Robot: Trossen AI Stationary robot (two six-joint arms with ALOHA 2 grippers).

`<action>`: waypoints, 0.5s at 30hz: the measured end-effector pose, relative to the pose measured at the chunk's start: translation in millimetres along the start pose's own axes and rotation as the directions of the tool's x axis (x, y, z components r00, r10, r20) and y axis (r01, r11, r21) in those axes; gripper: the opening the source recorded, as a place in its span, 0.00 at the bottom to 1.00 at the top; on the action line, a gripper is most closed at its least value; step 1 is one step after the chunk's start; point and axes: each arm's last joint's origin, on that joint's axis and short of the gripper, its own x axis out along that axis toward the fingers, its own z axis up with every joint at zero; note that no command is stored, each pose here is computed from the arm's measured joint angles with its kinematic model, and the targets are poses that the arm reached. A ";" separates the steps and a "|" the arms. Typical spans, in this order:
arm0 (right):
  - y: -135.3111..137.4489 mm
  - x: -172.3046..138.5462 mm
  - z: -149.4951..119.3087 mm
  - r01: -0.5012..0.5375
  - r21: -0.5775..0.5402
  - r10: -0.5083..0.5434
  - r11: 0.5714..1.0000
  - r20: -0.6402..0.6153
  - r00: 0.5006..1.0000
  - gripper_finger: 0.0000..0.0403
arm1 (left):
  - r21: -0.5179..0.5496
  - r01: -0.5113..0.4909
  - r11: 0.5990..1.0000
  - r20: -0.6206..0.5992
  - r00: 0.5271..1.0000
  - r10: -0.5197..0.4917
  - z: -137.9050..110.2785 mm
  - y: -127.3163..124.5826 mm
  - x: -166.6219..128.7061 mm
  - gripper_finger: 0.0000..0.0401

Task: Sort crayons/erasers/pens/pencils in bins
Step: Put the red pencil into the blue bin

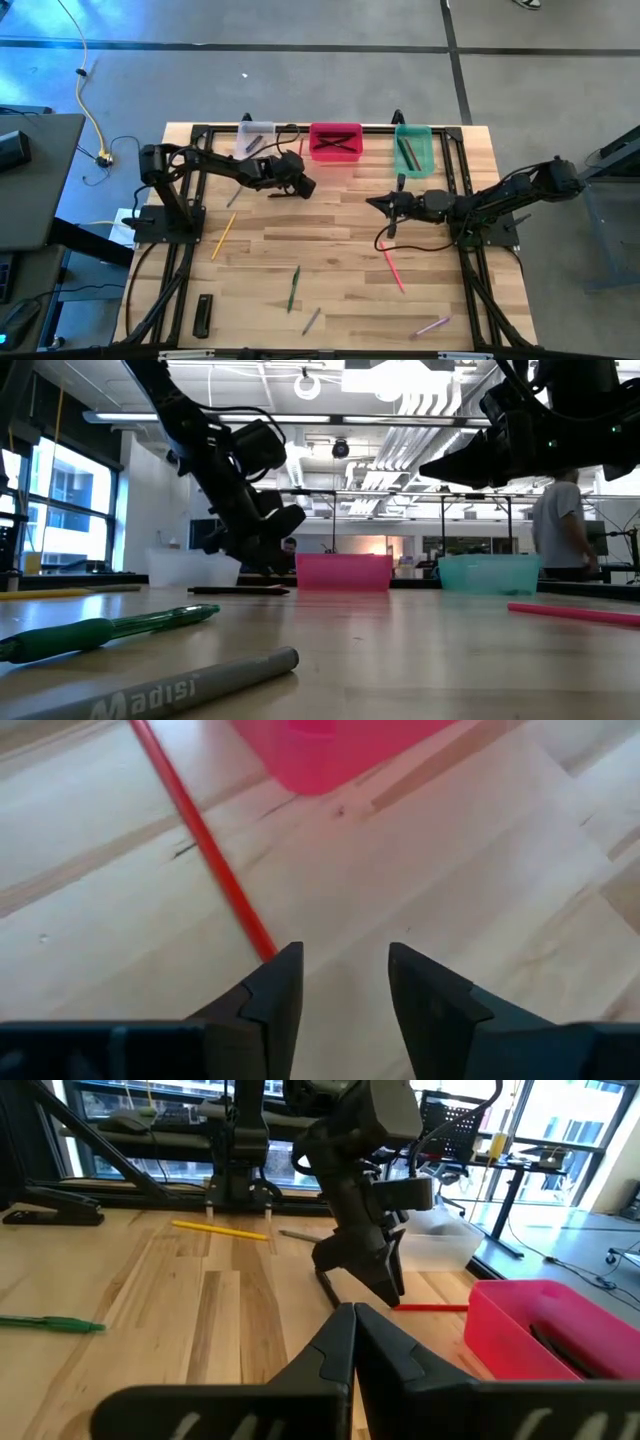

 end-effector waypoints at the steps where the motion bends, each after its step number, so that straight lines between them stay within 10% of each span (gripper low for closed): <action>1: 0.0 0.0 0.3 0.000 0.001 0.000 1.000 0.003 1.000 0.00 | 0.003 -0.004 1.000 0.007 1.000 0.004 -0.2 -0.5 0.9 0.34; 15: -0.1 0.0 0.7 0.000 0.002 0.000 1.000 0.007 1.000 0.00 | -0.035 -0.090 0.995 0.017 0.996 0.091 -1.5 5.3 3.6 0.34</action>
